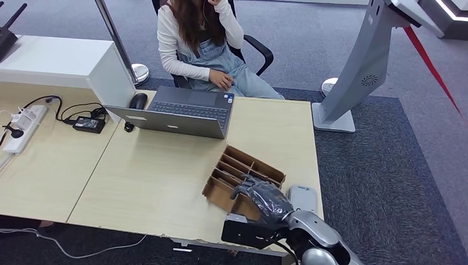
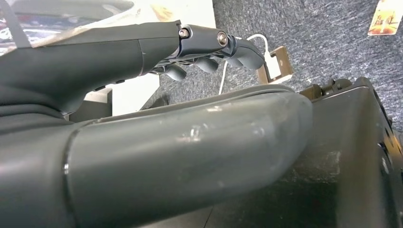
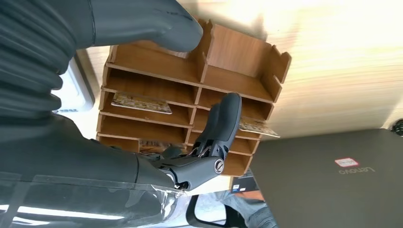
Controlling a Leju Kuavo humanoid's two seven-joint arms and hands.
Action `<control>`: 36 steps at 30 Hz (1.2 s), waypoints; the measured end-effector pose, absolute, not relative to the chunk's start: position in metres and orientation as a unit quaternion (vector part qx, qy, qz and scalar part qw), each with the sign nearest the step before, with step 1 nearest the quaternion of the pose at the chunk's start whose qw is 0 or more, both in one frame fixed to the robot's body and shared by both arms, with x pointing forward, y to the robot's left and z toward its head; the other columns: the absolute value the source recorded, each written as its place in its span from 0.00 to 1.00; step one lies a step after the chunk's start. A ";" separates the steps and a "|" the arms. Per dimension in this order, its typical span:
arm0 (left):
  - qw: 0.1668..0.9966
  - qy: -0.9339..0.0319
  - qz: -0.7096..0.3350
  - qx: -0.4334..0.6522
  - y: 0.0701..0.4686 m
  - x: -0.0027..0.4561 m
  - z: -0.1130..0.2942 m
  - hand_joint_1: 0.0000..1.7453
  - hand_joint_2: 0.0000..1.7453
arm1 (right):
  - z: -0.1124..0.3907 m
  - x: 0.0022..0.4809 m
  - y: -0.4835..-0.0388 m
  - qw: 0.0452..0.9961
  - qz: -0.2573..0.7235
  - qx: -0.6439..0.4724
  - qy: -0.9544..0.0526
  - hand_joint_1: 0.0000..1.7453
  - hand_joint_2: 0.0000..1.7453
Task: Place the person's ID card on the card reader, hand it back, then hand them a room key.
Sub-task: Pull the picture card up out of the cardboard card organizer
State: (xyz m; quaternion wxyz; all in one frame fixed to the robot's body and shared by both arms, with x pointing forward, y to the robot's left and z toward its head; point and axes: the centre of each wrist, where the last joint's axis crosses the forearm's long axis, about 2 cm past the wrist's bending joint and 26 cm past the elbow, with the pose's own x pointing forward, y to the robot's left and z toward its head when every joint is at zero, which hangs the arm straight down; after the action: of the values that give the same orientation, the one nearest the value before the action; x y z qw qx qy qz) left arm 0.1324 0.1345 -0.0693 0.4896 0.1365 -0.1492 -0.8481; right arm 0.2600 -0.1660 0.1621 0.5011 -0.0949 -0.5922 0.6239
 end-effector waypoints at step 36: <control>0.487 -0.145 -0.850 0.136 0.135 0.132 -0.069 0.00 0.00 | 0.160 0.260 -0.141 0.462 0.607 -0.200 -0.615 0.30 1.00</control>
State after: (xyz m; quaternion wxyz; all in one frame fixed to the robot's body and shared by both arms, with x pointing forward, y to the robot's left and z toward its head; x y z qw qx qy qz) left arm 0.1320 0.1347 -0.0694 0.4872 0.1356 -0.1451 -0.8504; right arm 0.2601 -0.1409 0.1601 0.4620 -0.1998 -0.6148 0.6072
